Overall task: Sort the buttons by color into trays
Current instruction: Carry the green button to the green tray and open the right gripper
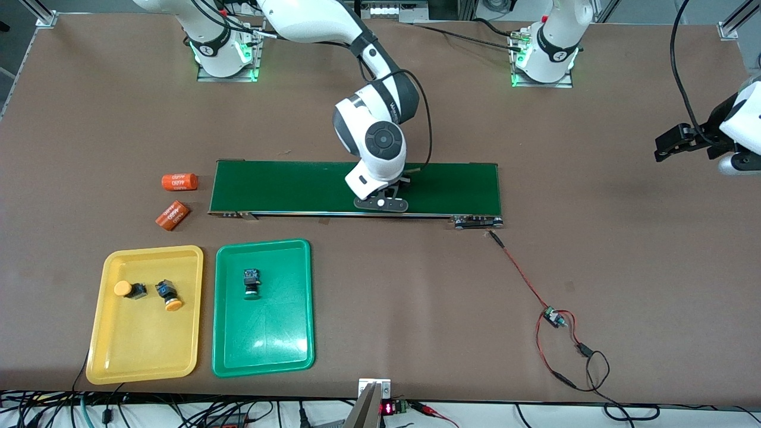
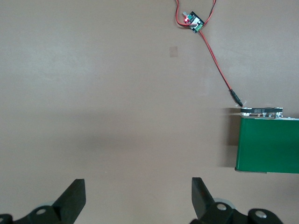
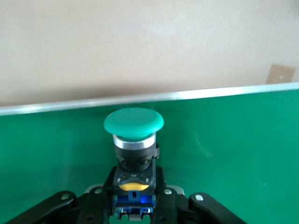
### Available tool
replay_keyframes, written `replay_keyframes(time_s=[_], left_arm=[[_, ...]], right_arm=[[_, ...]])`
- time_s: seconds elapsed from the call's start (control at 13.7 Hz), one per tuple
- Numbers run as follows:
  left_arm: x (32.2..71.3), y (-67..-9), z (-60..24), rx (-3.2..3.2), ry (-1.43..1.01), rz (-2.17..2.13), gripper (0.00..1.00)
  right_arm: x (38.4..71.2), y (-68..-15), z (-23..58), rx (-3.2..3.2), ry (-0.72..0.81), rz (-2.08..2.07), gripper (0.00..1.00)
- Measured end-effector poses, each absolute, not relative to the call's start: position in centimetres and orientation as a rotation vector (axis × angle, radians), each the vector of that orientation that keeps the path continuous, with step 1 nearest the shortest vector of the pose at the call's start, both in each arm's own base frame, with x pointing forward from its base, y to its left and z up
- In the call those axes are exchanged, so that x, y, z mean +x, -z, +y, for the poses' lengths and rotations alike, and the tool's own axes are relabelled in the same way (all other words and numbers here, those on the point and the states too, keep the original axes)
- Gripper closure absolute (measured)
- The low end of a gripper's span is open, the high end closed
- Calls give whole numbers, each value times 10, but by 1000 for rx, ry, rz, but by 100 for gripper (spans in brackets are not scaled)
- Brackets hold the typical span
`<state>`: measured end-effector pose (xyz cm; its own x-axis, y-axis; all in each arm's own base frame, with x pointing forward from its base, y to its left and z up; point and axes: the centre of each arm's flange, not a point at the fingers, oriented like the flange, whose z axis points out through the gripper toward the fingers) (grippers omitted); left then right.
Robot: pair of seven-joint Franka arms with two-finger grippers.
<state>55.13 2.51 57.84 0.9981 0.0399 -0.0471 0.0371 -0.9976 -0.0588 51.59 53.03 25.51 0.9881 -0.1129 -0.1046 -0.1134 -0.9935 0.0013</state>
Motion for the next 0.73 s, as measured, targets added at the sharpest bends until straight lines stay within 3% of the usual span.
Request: replay_keyframes(time_s=[0.37, 0.73], left_arm=[[551, -578, 24, -3086, -77, -57, 0], [551, -578, 23, -3086, -77, -56, 0]], right_arm=[[596, -312, 473, -3037, -24, 294, 67], [679, -311, 350, -3031, 21, 294, 67]])
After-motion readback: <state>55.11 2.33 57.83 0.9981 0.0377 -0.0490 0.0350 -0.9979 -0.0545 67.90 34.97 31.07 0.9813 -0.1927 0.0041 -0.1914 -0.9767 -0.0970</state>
